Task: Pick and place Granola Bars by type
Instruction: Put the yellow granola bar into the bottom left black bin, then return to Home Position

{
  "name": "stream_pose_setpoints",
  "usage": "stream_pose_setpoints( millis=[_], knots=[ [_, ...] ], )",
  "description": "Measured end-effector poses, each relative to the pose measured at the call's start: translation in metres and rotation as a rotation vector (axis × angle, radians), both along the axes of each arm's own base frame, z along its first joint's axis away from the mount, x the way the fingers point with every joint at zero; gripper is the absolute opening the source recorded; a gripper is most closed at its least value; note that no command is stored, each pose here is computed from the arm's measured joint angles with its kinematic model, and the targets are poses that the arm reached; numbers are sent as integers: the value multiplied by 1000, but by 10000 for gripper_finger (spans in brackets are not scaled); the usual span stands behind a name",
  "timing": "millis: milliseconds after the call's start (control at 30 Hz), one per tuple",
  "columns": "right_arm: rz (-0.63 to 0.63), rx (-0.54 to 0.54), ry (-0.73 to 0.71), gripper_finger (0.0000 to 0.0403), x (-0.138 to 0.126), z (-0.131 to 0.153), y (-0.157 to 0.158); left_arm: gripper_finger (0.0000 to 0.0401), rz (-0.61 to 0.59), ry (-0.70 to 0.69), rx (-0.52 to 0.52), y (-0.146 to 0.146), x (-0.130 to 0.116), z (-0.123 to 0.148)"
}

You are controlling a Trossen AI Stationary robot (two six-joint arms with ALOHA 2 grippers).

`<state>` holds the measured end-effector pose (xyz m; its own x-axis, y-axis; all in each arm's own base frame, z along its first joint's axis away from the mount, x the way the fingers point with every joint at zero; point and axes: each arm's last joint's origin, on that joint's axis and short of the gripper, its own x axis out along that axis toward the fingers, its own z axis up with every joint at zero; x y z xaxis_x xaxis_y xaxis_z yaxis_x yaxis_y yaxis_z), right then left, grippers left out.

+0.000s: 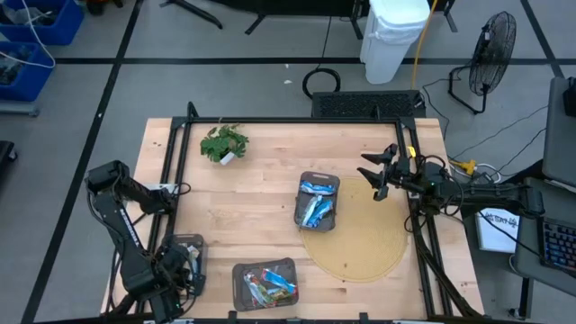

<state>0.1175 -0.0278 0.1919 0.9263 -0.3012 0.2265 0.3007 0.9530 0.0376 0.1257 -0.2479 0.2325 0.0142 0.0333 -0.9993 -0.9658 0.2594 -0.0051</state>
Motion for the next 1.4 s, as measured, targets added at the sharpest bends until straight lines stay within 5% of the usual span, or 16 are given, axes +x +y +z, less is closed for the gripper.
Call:
stream_pose_setpoints(
  millis=[933, 1400],
  knots=[
    [0, 0, 0, 210, 0, 0, 0, 2, -2, -29, 12, 0, 1, 0],
    [0, 0, 0, 210, 0, 0, 0, 83, -45, -96, 3, -2, 5, 0]
  ],
)
